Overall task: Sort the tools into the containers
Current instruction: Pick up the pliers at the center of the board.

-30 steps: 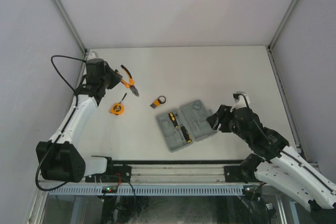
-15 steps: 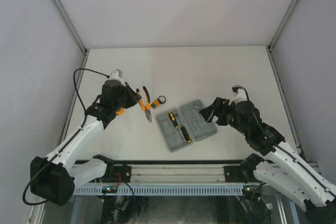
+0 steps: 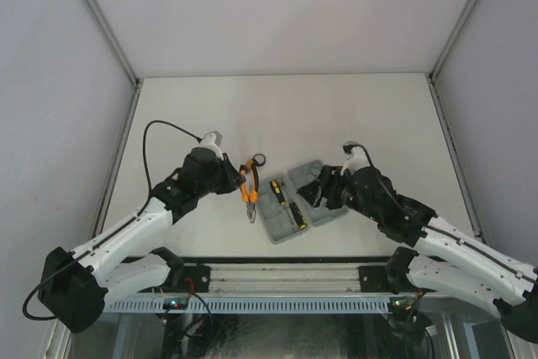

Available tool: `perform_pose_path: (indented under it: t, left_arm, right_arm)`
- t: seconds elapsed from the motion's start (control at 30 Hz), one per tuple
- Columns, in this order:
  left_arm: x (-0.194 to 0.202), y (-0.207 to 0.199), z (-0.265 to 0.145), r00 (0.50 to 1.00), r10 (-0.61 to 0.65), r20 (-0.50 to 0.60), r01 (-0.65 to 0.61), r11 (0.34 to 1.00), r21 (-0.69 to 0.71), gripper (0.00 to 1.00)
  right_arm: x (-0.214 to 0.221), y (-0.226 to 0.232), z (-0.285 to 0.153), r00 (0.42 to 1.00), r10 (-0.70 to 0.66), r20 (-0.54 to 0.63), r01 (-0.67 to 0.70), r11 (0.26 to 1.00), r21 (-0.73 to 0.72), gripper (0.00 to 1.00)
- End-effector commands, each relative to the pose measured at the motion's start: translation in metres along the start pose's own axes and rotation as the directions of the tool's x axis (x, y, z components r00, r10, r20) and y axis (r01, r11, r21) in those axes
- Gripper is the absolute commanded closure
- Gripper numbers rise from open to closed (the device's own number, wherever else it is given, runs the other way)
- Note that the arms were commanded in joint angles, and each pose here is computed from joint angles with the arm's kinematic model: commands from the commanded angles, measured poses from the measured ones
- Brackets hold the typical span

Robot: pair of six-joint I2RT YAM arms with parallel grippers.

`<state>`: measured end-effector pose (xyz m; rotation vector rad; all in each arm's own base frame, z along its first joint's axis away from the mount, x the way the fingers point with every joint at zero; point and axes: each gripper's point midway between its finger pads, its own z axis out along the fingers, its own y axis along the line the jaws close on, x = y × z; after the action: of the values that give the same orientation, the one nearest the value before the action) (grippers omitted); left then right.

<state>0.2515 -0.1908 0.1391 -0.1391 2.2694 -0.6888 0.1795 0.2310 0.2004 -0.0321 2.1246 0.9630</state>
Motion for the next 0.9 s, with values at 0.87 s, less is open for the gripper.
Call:
perform_pose_path:
  t: [0.87]
  left_arm:
    - [0.011, -0.072, -0.009, 0.995, -0.095, 0.034, 0.089, 0.987, 0.135, 1.00]
  right_arm:
    - [0.073, 0.070, 0.079, 0.984, -0.001, -0.180, -0.028, 0.987, -0.158, 0.60]
